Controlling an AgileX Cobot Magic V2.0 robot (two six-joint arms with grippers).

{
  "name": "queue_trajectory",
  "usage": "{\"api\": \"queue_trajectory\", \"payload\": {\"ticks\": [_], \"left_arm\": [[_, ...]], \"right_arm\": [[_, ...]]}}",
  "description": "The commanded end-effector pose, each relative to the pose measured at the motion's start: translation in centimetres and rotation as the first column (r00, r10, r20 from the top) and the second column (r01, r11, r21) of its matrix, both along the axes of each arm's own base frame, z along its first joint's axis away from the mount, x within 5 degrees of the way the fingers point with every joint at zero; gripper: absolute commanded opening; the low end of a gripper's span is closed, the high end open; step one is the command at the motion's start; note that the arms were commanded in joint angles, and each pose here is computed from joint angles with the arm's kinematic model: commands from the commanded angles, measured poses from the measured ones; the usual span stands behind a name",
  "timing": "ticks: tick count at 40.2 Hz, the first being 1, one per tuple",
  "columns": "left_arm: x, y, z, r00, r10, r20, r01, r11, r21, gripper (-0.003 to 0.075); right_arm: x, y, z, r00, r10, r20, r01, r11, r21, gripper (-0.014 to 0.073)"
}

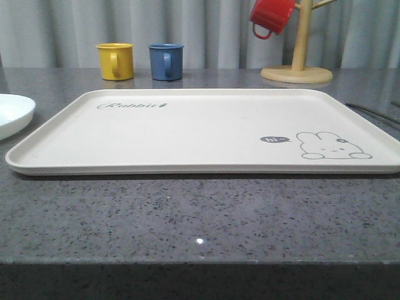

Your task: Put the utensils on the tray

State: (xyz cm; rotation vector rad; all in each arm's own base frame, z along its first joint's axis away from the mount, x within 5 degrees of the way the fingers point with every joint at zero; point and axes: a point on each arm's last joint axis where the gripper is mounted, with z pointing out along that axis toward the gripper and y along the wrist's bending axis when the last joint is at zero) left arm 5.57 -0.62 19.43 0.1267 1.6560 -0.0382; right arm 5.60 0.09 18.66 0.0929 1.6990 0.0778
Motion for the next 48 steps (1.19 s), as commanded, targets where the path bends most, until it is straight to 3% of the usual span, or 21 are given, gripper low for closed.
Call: {"api": "queue_trajectory", "payload": {"ticks": [1, 28, 34, 41, 45, 48], "left_arm": [[-0.1, 0.1, 1.1, 0.994, 0.012, 0.110, -0.010, 1.000, -0.020, -0.0018], [-0.1, 0.1, 1.3, 0.991, 0.014, 0.130, -0.012, 1.000, -0.022, -0.0018], [-0.3, 0.2, 2.4, 0.965, 0.026, 0.260, -0.023, 1.000, -0.014, -0.0018], [-1.2, 0.5, 5.7, 0.872, 0.050, 0.487, -0.032, 0.999, -0.044, -0.0018], [-1.8, 0.4, 8.7, 0.868, 0.040, 0.494, -0.027, 0.999, -0.033, -0.0018], [-1.8, 0.4, 10.7, 0.896, 0.031, 0.444, -0.022, 0.999, -0.025, -0.0018]], "right_arm": [[-0.1, -0.1, 0.8, 0.995, -0.017, 0.094, 0.018, 1.000, -0.007, -0.0069], [-0.1, -0.1, 0.8, 0.995, -0.018, 0.096, 0.018, 1.000, -0.007, -0.0069], [-0.1, -0.2, 1.1, 0.992, -0.022, 0.127, 0.023, 1.000, -0.003, -0.0069], [-0.6, -0.2, 4.2, 0.969, -0.028, 0.247, 0.029, 1.000, 0.003, -0.0069], [-1.5, 0.0, 7.4, 0.963, -0.012, 0.268, 0.013, 1.000, -0.001, -0.0069], [-2.3, 0.1, 9.9, 0.968, 0.004, 0.251, -0.003, 1.000, -0.006, -0.0067]]}}
